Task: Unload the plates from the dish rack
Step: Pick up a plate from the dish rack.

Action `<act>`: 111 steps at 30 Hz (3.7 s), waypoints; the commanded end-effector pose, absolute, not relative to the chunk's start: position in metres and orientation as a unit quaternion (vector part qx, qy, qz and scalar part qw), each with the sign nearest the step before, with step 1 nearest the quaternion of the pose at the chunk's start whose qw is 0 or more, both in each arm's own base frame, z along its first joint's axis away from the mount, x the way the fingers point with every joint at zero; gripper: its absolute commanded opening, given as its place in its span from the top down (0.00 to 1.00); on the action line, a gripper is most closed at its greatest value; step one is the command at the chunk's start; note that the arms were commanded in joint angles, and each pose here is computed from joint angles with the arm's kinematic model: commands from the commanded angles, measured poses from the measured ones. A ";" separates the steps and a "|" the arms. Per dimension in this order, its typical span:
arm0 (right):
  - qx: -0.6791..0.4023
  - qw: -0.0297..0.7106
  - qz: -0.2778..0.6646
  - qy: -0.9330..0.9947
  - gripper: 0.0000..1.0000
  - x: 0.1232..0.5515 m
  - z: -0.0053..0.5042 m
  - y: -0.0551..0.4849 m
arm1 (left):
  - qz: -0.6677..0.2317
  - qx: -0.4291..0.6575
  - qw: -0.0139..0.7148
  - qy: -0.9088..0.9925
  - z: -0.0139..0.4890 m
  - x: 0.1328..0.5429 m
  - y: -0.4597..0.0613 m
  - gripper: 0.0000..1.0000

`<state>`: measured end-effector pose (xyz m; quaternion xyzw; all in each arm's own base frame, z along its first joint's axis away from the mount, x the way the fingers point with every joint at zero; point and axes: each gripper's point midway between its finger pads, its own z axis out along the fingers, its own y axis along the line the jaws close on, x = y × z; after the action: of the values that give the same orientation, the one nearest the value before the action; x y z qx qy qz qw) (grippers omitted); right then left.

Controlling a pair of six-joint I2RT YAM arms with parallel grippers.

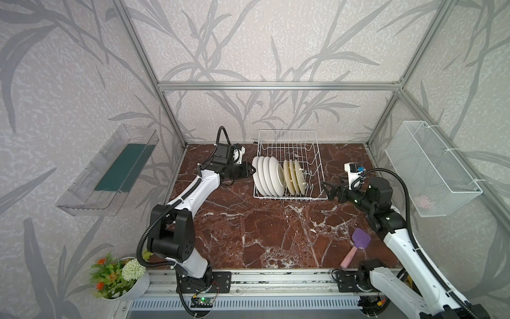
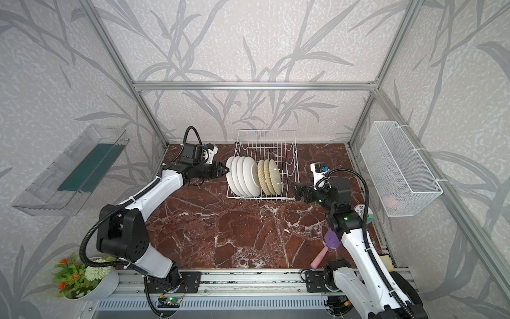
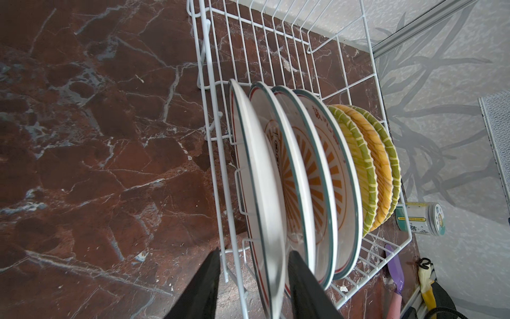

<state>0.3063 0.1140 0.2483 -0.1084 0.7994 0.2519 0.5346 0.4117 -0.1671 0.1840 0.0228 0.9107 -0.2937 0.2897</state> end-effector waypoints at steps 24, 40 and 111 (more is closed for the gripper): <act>-0.108 0.537 0.241 0.801 0.01 0.308 0.243 0.112 | -0.299 0.034 0.275 0.913 0.181 0.421 -0.180 0.66; -0.106 0.534 0.240 0.803 0.01 0.310 0.239 0.112 | -0.301 0.032 0.265 0.915 0.180 0.422 -0.183 0.78; -0.097 0.535 0.257 0.799 0.01 0.303 0.246 0.116 | -0.362 -0.023 0.317 0.876 0.222 0.401 -0.175 1.00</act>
<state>0.3047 0.1135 0.2442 -0.0953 0.8028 0.2525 0.5316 0.3997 -0.1894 0.1978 -0.0147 0.8845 -0.3731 0.2798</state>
